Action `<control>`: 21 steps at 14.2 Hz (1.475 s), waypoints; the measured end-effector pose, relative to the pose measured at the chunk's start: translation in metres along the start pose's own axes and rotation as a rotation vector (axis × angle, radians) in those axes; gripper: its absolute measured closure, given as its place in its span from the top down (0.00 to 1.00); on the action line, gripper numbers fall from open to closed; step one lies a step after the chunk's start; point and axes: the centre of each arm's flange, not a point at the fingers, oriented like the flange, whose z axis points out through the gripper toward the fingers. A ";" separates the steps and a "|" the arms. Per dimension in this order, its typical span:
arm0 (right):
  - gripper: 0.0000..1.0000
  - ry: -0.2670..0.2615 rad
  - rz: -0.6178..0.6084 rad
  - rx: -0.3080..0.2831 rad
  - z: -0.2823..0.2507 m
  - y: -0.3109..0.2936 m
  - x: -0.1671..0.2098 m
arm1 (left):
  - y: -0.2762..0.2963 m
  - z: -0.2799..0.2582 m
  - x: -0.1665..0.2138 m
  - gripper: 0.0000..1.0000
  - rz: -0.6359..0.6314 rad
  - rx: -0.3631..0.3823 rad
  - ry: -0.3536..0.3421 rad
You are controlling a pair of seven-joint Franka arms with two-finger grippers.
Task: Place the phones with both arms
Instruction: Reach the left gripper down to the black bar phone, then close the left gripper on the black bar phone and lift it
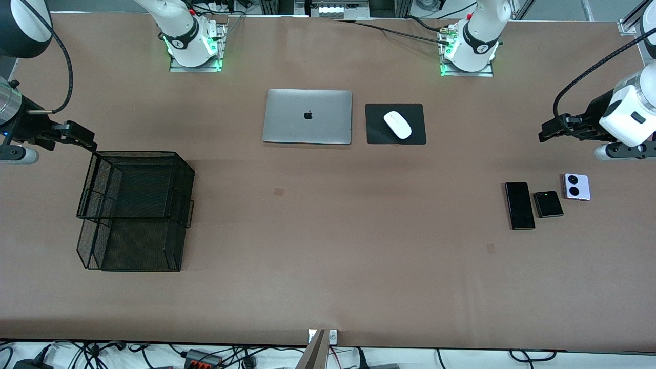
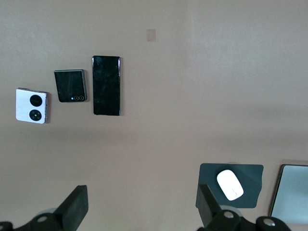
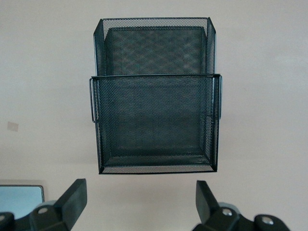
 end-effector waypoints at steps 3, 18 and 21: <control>1.00 0.000 0.001 0.000 0.000 0.000 0.000 | -0.003 0.017 0.002 1.00 -0.003 -0.001 -0.070; 1.00 0.006 0.006 0.000 -0.002 0.003 0.001 | -0.079 0.272 0.128 1.00 0.181 -0.013 -0.008; 1.00 0.009 0.007 0.000 -0.003 0.003 0.001 | -0.100 0.293 0.133 1.00 0.201 -0.020 0.007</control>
